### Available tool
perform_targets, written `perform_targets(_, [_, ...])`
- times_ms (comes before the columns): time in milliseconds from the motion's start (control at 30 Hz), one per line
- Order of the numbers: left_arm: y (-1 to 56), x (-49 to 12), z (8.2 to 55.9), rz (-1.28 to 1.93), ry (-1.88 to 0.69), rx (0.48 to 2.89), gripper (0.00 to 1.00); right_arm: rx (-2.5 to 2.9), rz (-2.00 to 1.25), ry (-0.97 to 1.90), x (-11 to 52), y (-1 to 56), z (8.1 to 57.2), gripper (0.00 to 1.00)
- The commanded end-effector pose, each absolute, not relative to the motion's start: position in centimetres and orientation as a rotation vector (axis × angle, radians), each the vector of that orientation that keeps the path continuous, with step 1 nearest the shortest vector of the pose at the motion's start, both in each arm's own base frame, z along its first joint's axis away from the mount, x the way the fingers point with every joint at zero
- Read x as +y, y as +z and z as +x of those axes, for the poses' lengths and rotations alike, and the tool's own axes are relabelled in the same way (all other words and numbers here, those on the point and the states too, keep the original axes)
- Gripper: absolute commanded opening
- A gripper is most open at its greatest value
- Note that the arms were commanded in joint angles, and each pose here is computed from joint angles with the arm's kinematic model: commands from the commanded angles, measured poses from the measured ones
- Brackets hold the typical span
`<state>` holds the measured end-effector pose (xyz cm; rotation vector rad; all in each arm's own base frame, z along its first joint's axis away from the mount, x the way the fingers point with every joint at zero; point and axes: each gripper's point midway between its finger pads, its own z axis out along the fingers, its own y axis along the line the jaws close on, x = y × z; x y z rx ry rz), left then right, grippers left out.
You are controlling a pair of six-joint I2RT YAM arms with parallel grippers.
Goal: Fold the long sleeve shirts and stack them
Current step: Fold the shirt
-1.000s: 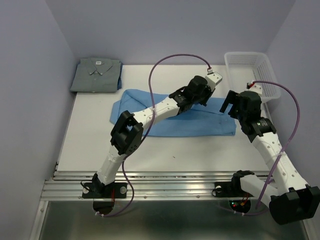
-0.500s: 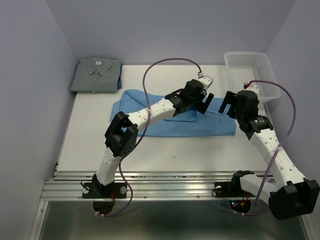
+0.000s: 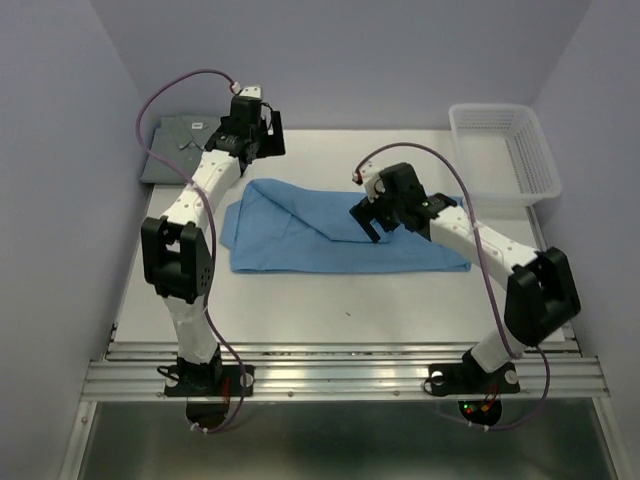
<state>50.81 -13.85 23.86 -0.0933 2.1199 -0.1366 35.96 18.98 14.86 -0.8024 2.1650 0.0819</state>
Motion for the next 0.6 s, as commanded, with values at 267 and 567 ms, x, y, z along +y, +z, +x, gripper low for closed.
perform_targets(267, [14.1,-18.7,52.6,0.756,-0.350,2.246,0.99,2.096,-1.571,0.176,24.0,11.3,40.4,1.00])
perform_targets(567, [10.1,-16.9,53.9,0.765,-0.302,2.343,0.99,2.127,-1.567,0.137,24.6,9.4,42.5,1.00])
